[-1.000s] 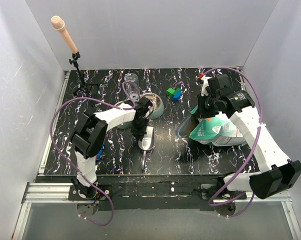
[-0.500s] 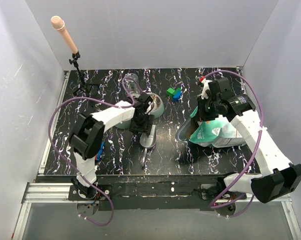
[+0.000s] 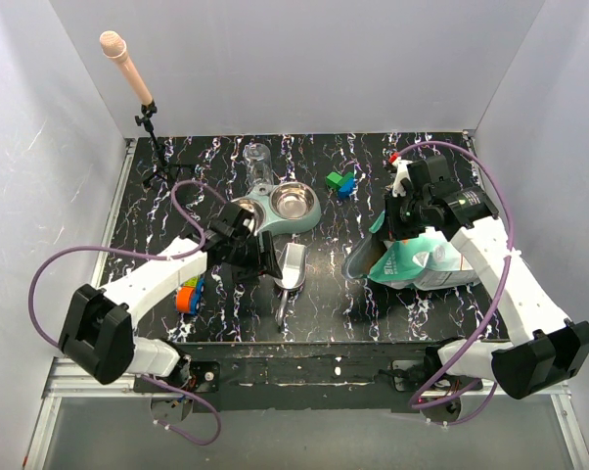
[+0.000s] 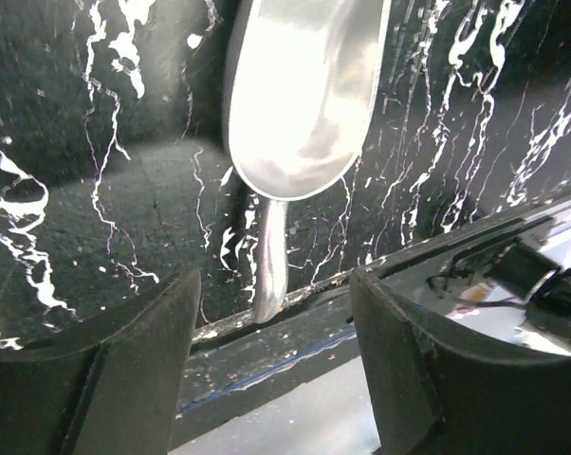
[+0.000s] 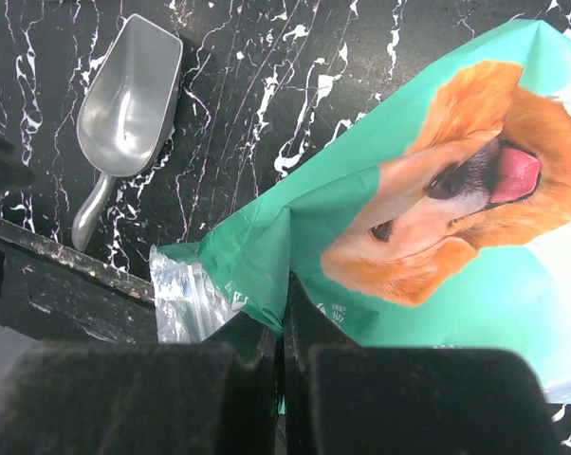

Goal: Serve the pet food

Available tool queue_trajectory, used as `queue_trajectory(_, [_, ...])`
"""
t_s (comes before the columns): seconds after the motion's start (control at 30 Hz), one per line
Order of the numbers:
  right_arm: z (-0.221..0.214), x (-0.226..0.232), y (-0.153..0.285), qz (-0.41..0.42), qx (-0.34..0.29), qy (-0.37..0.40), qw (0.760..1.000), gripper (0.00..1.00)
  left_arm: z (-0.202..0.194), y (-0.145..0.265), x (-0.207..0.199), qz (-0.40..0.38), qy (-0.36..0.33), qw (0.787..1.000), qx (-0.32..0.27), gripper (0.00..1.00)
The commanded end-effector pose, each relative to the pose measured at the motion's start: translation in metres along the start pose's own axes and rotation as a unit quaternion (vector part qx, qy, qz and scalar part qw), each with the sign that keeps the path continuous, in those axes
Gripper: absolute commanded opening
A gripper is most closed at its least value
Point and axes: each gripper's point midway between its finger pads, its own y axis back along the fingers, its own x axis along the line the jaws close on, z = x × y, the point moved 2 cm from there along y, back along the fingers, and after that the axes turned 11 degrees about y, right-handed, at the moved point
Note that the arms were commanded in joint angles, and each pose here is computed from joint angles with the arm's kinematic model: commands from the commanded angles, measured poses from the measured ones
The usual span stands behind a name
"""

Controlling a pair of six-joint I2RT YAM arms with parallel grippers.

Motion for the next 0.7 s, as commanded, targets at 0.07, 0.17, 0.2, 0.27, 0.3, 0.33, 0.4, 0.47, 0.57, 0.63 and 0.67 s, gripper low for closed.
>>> queue_trajectory(0.07, [0.02, 0.018, 0.02, 0.043, -0.061, 0.011, 0.997, 0.01, 0.003, 0.0, -0.019, -0.16, 0.149, 0.975, -0.046, 0.68])
queue_trajectory(0.17, [0.018, 0.022, 0.022, 0.055, -0.065, 0.007, 0.996, 0.01, -0.009, -0.005, -0.003, -0.182, 0.215, 0.957, -0.067, 0.7])
queue_trajectory(0.2, [0.018, 0.024, 0.023, 0.06, -0.066, 0.005, 0.996, 0.01, -0.014, -0.007, 0.005, -0.177, 0.222, 0.956, -0.071, 0.7])
queue_trajectory(0.27, [0.017, 0.028, 0.024, 0.071, -0.067, 0.001, 0.995, 0.01, -0.023, -0.007, 0.015, -0.177, 0.228, 0.954, -0.076, 0.7])
queue_trajectory(0.3, [0.017, 0.029, 0.025, 0.075, -0.067, 0.0, 0.995, 0.01, -0.03, -0.01, 0.02, -0.178, 0.23, 0.954, -0.075, 0.7])
queue_trajectory(0.33, [0.017, 0.03, 0.026, 0.076, -0.068, 0.001, 0.995, 0.01, -0.036, -0.013, 0.024, -0.18, 0.234, 0.953, -0.07, 0.7])
queue_trajectory(0.4, [0.016, 0.031, 0.026, 0.077, -0.068, 0.002, 0.995, 0.01, -0.048, -0.021, 0.028, -0.196, 0.244, 0.948, -0.058, 0.7])
queue_trajectory(0.47, [0.016, 0.032, 0.026, 0.08, -0.068, 0.001, 0.994, 0.01, -0.057, -0.025, 0.022, -0.222, 0.235, 0.945, -0.055, 0.71])
queue_trajectory(0.57, [0.016, 0.033, 0.03, 0.08, -0.073, 0.002, 0.994, 0.01, -0.064, -0.033, 0.019, -0.222, 0.22, 0.948, -0.06, 0.72])
queue_trajectory(0.63, [0.015, 0.032, 0.032, 0.077, -0.075, 0.003, 0.994, 0.01, -0.065, -0.041, 0.02, -0.222, 0.222, 0.948, -0.058, 0.72])
queue_trajectory(0.67, [0.015, 0.031, 0.032, 0.074, -0.074, 0.003, 0.994, 0.01, -0.064, -0.044, 0.019, -0.224, 0.22, 0.948, -0.058, 0.71])
